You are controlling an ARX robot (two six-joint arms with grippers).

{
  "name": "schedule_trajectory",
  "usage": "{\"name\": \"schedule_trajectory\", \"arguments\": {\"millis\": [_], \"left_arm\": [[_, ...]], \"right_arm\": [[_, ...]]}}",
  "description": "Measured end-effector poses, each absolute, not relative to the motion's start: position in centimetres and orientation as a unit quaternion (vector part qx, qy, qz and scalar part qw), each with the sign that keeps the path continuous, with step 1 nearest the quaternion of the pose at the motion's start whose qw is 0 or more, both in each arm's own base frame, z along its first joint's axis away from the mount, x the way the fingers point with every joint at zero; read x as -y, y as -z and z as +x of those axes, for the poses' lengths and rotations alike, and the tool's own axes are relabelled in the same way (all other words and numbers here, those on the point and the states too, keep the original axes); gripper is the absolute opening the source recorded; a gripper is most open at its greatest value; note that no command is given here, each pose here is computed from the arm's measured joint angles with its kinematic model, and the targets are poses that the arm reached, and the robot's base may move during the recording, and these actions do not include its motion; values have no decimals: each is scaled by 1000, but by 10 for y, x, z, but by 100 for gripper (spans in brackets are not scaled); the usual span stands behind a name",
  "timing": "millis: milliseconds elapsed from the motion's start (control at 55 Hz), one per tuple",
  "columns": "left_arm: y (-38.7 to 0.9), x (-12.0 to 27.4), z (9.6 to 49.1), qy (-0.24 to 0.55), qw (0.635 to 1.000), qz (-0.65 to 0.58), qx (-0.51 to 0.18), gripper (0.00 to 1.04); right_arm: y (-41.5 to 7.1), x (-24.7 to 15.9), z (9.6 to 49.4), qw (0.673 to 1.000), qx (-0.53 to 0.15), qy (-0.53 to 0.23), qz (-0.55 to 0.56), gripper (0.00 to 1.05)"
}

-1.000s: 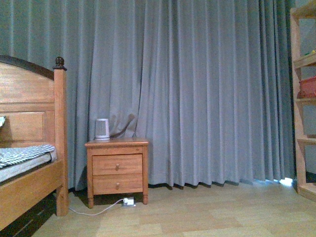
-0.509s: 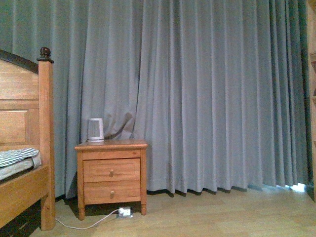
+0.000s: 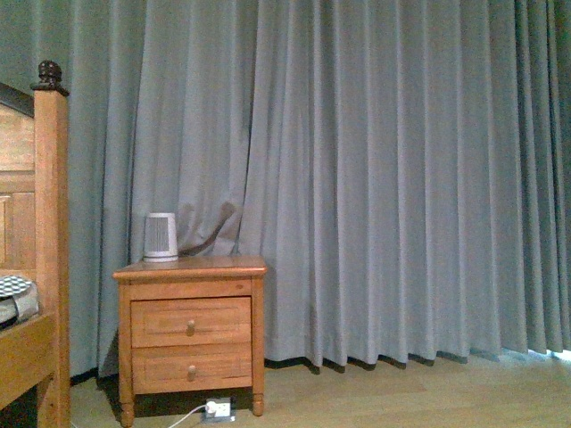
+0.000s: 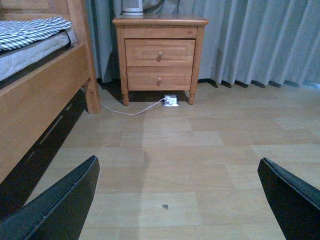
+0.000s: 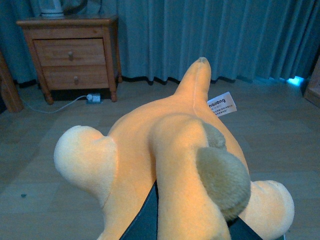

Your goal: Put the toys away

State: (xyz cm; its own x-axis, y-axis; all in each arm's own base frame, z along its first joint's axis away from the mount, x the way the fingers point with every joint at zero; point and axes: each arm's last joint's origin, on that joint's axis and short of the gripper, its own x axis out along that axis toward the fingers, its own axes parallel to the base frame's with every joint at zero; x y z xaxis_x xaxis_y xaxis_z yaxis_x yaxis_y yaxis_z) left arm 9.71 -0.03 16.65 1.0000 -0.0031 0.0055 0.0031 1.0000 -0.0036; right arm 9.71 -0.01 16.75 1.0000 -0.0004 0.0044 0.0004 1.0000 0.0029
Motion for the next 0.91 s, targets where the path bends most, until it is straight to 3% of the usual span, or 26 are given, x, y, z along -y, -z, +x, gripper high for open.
{"name": "schedule_trajectory", "arguments": {"millis": [909], "left_arm": [[-167,0,97,2,1000,-2,3,98]], "right_arm": [[-167,0,97,1000,2,0,1,7]]}}
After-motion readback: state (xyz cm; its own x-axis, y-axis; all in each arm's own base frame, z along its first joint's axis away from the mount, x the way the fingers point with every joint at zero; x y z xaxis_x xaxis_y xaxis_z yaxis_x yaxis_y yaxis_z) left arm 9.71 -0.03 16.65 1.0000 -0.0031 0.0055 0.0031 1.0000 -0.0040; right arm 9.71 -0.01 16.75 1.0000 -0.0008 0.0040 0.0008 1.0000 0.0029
